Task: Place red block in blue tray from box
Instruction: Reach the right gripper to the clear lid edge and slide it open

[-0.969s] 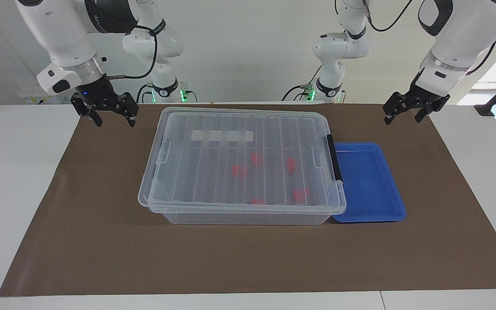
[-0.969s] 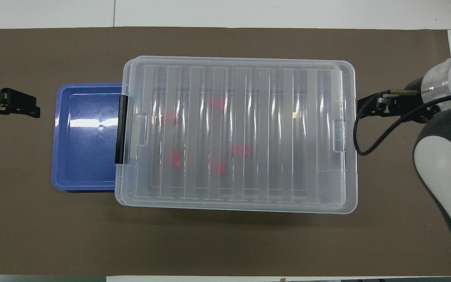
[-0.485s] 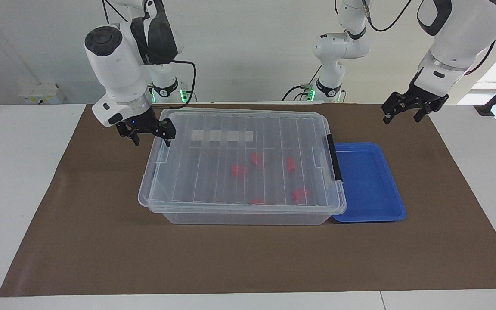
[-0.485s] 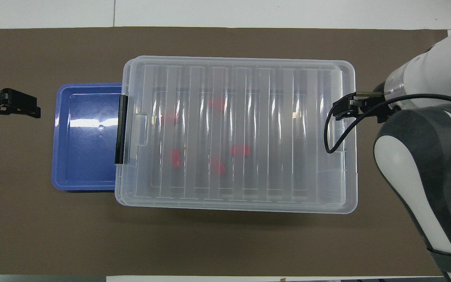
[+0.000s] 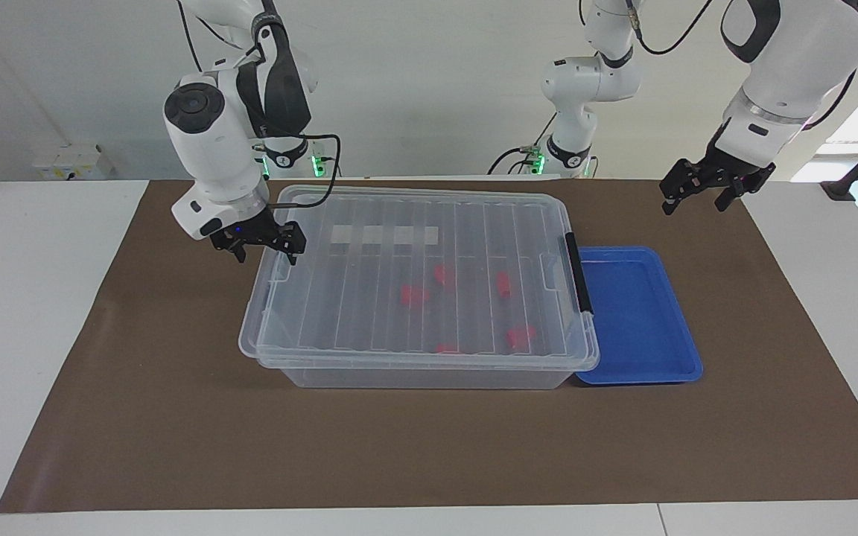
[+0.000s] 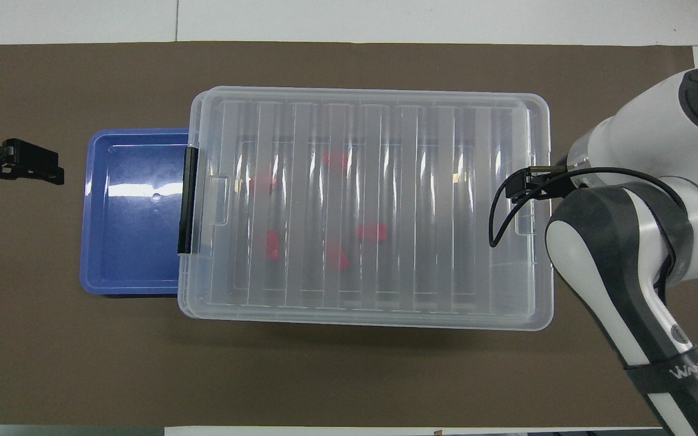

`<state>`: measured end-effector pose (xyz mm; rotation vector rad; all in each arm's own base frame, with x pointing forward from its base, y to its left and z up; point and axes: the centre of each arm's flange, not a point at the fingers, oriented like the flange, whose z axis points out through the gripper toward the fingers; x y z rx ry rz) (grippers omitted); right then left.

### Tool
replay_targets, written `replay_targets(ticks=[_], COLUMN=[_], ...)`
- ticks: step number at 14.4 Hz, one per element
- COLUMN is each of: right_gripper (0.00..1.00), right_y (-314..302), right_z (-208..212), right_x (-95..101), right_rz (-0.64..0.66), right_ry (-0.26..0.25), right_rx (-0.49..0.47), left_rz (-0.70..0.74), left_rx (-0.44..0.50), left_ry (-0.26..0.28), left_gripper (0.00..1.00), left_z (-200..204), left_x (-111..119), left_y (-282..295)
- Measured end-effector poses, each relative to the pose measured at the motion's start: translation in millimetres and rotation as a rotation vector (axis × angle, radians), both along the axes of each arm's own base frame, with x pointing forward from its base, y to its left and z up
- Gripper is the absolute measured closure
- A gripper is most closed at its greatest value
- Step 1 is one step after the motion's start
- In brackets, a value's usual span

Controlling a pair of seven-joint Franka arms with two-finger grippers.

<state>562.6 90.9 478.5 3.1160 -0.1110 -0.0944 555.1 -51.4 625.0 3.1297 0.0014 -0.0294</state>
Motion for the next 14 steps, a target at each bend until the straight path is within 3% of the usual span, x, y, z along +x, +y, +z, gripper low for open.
replay_targets(ticks=[14], right_gripper=[0.0], right_y=[-54.1], right_z=[-15.2], right_x=[-9.4], right_rz=[0.04], right_ry=[0.013], right_rx=[-0.016], left_rz=[-0.002], left_rx=[0.0], left_ry=[0.001], left_gripper=[0.0], left_z=[0.0], left_x=[-2.2], left_y=[-1.3])
